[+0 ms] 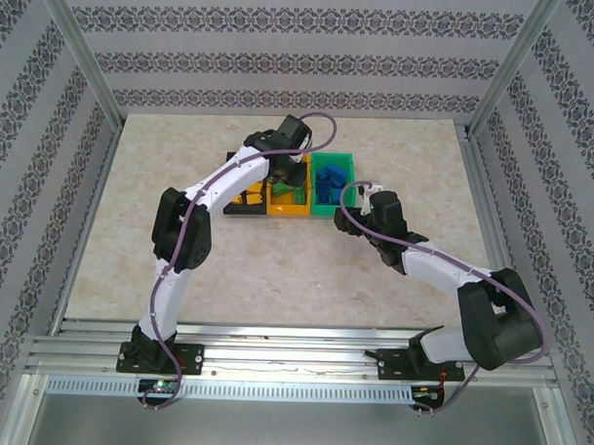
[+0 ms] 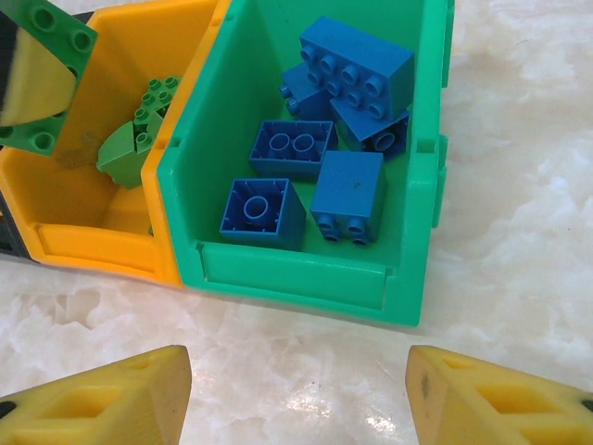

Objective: Sort the legos into containers by color
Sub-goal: Place the lego in the container.

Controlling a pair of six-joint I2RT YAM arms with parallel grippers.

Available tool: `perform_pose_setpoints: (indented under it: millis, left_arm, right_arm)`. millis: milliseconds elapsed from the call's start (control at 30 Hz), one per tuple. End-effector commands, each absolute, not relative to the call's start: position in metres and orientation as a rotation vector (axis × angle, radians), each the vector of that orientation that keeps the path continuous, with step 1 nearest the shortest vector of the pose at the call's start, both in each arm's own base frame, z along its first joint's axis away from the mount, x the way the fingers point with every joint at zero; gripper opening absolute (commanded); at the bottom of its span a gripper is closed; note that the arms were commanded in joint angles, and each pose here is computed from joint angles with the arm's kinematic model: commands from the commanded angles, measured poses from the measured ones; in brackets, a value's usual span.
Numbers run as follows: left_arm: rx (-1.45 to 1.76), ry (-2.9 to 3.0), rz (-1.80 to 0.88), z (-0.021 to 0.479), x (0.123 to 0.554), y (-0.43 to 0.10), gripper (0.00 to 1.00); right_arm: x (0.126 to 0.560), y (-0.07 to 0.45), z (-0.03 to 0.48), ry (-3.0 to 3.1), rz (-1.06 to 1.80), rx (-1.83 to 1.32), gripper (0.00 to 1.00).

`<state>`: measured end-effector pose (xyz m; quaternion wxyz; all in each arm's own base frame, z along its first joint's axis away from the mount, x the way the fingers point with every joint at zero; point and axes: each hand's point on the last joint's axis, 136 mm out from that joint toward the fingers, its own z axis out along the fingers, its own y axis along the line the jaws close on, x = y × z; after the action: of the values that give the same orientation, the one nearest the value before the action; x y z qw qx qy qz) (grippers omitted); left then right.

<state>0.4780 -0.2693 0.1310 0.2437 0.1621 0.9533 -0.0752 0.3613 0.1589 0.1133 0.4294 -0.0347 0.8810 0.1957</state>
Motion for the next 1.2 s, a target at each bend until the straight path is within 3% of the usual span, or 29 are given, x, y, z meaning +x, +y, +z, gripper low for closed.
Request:
perform_pose_setpoints:
  millis: [0, 100, 167, 700, 1167]
  left_arm:
    - [0.473, 2.622, -0.16, 0.125, 0.481, -0.262, 0.29]
    - [0.465, 2.618, -0.166, 0.126, 0.482, -0.263, 0.54]
    - [0.454, 2.61, -0.161, 0.131, 0.481, -0.26, 0.59]
    - [0.275, 2.279, -0.313, 0.182, 0.442, -0.232, 0.59]
    - [-0.028, 2.022, -0.226, 0.195, 0.386, -0.126, 0.51]
  right_arm:
    - [0.361, 0.161, 0.123, 2.161, 0.517, -0.074, 0.63]
    - [0.361, 0.161, 0.122, 2.163, 0.521, -0.072, 0.63]
    - [0.361, 0.161, 0.123, 2.16, 0.521, -0.072, 0.63]
    - [0.363, 0.16, 0.118, 2.172, 0.517, -0.063, 0.64]
    - [0.367, 0.153, 0.115, 2.172, 0.456, -0.064, 0.63]
